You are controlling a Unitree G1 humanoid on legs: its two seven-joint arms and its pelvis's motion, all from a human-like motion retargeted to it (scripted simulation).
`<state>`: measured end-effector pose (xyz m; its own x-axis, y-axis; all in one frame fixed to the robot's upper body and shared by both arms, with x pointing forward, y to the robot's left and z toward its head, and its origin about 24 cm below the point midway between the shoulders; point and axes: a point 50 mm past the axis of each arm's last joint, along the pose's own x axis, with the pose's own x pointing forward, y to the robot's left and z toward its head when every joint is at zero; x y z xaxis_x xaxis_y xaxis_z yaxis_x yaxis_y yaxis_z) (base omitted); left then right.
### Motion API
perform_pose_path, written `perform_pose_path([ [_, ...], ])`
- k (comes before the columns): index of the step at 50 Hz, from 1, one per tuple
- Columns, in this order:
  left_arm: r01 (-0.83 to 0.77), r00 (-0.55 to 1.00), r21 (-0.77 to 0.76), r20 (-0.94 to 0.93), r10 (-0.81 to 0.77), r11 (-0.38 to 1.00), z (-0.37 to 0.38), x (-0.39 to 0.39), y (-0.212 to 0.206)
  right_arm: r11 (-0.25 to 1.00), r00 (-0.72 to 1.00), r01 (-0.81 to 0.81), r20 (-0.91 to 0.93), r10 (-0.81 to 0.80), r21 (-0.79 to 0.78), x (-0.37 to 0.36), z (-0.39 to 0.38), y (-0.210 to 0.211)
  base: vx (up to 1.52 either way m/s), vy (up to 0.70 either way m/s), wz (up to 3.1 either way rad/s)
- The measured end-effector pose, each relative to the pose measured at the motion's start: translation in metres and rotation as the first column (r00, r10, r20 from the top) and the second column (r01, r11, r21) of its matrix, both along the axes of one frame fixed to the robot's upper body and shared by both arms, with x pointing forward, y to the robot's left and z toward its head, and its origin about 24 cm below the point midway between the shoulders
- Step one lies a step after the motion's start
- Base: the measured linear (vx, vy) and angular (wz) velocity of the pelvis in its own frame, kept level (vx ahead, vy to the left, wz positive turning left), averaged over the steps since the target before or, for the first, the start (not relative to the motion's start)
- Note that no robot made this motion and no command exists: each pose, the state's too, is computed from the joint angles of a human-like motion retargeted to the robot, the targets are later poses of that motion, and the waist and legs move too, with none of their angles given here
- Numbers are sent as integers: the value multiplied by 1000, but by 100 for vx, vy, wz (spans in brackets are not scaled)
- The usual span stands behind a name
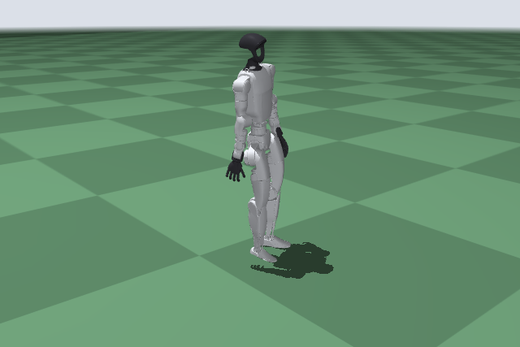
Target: In place motions
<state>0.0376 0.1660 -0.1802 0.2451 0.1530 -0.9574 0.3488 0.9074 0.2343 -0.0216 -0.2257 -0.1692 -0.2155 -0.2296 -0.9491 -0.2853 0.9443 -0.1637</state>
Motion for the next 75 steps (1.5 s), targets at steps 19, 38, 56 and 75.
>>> perform_pose_path([
  [19, 118, 988, 23, 99, -119, 993, 5, 26, 10, 978, 974, 187, 113, -198, 95, 20, -5, 17, 5, 5, 42],
  [38, 94, 987, 81, 123, -103, 992, 9, 36, 32, 993, 965, -94, 251, 74, 68, 71, -4, 9, -28, 1, 308],
  [56, -138, 990, 58, 51, 135, 989, 3, 5, 27, 999, 997, 8, 71, -11, 34, -5, -1, -5, 10, 26, 258],
  [75, -150, 974, 52, -162, 157, 987, 2, -39, 40, 988, 927, -96, 373, 45, 119, 80, -4, 12, 21, -7, 147],
])
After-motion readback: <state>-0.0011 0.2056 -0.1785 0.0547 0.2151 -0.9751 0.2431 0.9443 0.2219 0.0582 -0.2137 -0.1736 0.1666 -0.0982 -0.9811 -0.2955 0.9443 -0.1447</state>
